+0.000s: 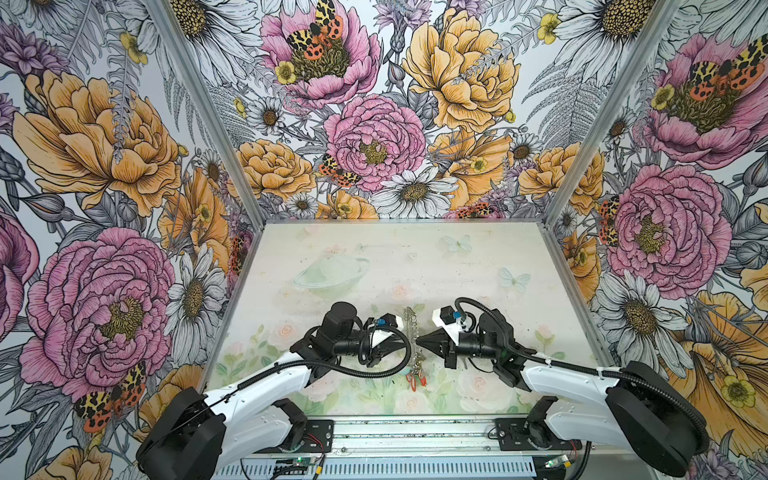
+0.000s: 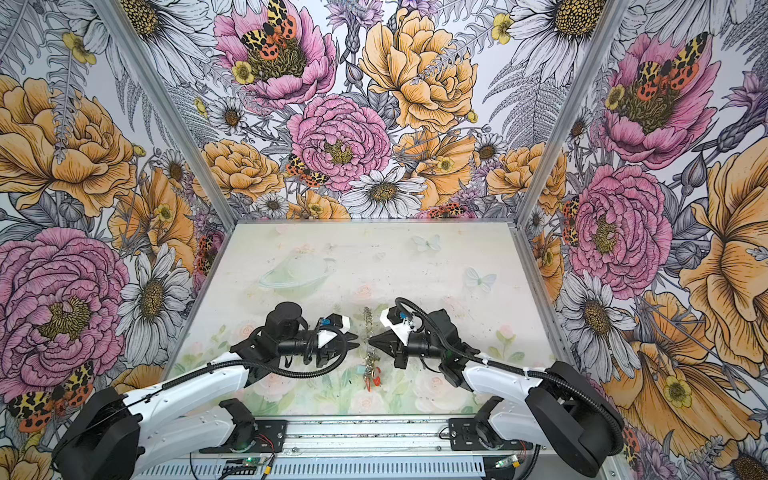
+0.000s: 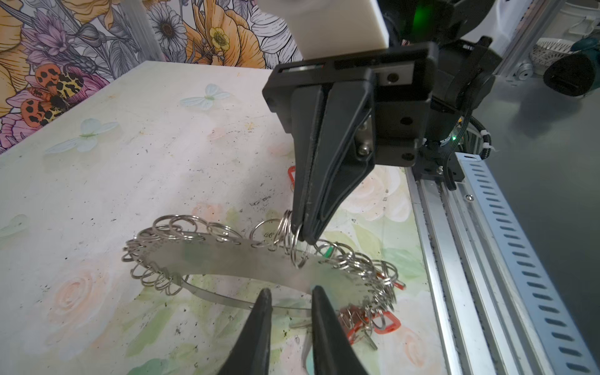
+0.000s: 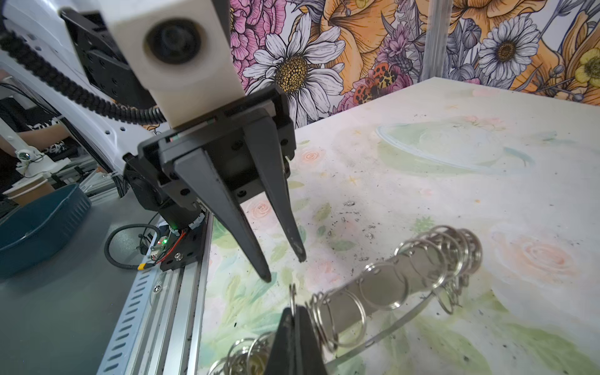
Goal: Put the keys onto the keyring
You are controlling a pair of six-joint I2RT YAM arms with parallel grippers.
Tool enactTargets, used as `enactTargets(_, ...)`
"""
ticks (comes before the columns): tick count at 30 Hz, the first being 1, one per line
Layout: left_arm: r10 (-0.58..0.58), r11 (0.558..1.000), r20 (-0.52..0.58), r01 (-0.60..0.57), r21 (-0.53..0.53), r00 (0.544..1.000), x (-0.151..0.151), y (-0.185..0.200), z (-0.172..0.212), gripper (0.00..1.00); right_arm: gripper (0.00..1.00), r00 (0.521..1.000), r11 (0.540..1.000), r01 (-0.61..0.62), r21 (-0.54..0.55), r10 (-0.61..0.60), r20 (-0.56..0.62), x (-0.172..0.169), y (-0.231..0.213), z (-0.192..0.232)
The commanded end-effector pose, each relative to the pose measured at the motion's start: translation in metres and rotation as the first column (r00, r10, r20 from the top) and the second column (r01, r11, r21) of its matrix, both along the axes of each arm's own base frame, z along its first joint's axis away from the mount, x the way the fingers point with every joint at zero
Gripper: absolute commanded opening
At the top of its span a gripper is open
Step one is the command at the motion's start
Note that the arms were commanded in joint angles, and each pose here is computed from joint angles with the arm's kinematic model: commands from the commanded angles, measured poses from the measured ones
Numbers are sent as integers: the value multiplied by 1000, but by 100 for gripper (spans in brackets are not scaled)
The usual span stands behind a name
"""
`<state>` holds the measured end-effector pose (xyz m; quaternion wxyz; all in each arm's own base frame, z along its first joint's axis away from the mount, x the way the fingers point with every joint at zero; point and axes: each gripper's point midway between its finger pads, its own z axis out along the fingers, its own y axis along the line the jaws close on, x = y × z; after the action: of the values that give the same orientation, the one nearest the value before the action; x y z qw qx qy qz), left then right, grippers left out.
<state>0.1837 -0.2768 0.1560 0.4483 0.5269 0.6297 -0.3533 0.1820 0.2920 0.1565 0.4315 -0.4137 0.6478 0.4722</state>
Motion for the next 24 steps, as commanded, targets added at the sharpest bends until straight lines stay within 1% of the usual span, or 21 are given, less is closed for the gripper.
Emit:
enactTargets(1,-25,995,19,27,-95,1000,-1,-6,17,22,0,998,994,-27,109,19,66,-1,4,28)
enactTargets(7,-32,987,35,37,-156,999,1,-9,15,16,0,996,991,-34,129,23,82,-3,3,28)
enactTargets(11,-60,984,13,61,-169,998,1,-11,17,14,0,996,991,-33,129,22,92,-5,2,28)
enactTargets(19,-160,970,-31,151,-191,987,-15,-13,17,15,0,993,990,-38,133,22,117,-7,3,30)
enactTargets(24,-164,970,-44,153,-187,985,-14,-13,15,14,0,991,989,-48,140,30,129,-9,5,32)
